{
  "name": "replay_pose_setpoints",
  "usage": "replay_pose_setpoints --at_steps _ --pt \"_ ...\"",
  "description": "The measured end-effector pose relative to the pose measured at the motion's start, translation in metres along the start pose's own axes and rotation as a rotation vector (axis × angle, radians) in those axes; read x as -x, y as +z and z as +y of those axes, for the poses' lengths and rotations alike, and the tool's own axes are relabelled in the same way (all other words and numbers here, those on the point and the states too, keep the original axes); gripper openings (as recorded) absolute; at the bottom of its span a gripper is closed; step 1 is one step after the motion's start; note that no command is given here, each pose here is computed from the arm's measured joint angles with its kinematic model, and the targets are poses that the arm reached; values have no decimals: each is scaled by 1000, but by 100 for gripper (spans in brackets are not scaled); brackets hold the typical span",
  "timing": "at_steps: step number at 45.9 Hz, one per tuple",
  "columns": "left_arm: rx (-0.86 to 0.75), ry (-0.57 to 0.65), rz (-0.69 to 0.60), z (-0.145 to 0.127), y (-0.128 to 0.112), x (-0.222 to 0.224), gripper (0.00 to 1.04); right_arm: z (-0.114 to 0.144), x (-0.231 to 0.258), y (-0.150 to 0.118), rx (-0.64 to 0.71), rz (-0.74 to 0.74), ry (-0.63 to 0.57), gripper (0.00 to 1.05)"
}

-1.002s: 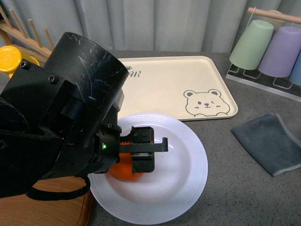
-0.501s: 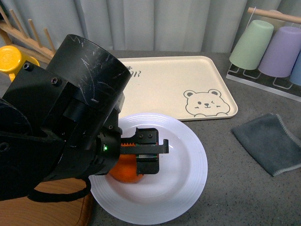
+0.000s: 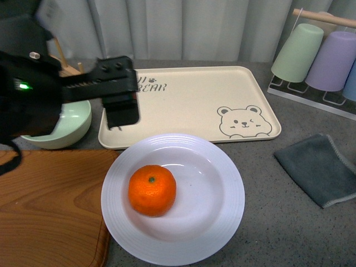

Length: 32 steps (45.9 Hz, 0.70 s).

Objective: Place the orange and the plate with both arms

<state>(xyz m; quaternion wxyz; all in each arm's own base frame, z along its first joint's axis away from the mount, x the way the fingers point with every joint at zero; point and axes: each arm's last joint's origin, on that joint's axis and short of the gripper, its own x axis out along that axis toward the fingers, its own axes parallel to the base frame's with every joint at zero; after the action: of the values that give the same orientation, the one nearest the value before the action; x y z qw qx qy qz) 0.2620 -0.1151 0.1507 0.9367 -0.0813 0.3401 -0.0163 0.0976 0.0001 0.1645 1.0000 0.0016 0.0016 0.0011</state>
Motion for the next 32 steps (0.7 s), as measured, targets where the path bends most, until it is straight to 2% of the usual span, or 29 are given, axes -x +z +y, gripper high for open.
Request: replay_pose_setpoints --at_steps 12,20,23,25,28,32 --pt "71 162 -122 56 -14 53 98 0 0 0 0 0 0 96" --pt "61 145 -157 59 -15 54 96 0 0 0 0 0 0 96" --pt "-27 46 -341 67 -31 46 82 0 0 0 0 0 0 96" --pt "-89 24 -448 74 -40 52 73 0 0 0 0 0 0 96" --pt "-112 9 -636 79 -33 69 59 0 0 0 0 1 0 96" --pt "-134 17 -699 86 -31 83 39 0 0 0 0 0 0 96"
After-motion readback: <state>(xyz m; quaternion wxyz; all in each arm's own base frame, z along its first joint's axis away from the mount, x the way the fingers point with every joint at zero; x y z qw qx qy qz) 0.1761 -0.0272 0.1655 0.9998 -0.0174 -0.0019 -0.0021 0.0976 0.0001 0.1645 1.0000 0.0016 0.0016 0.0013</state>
